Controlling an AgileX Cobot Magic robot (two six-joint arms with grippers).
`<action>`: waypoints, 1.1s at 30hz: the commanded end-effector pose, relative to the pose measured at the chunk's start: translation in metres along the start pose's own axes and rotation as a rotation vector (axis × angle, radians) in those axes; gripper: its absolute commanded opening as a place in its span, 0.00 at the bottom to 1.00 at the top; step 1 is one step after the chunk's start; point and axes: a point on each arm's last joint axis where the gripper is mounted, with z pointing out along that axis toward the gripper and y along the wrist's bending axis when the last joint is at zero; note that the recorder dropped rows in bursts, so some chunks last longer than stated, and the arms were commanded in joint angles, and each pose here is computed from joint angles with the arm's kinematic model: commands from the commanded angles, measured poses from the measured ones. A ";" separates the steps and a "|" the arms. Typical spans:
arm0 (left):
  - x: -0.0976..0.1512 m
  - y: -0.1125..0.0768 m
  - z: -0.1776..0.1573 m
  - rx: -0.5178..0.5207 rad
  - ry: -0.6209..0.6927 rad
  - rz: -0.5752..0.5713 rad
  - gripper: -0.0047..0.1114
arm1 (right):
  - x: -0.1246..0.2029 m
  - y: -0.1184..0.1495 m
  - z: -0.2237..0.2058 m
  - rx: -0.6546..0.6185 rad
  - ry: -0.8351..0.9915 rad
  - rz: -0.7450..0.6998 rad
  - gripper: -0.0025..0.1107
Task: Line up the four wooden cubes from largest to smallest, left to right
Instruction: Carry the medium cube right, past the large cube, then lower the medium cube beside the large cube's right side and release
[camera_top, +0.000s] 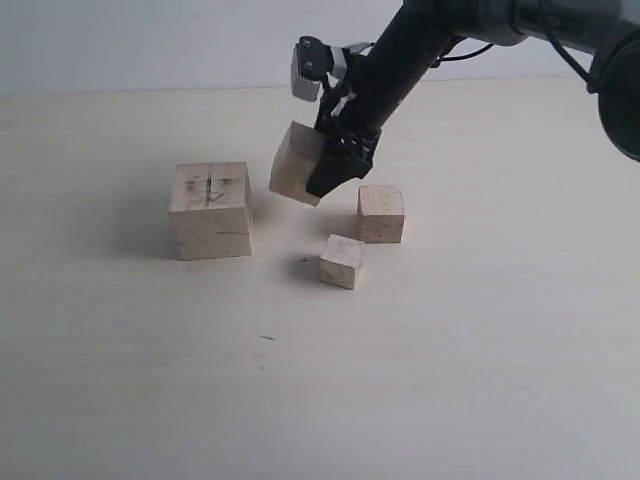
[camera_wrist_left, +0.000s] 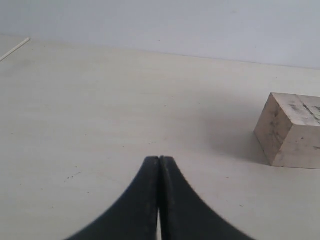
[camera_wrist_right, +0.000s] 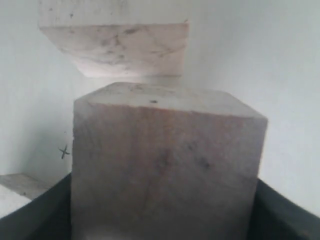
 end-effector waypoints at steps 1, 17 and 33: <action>0.000 0.000 0.000 0.005 -0.014 0.003 0.04 | -0.003 0.006 0.017 -0.035 0.058 -0.053 0.02; 0.000 0.000 0.000 0.005 -0.014 0.003 0.04 | -0.019 0.015 0.032 -0.036 0.085 0.010 0.06; 0.000 0.000 0.000 0.005 -0.014 0.003 0.04 | -0.019 0.015 0.032 -0.036 0.084 0.026 0.69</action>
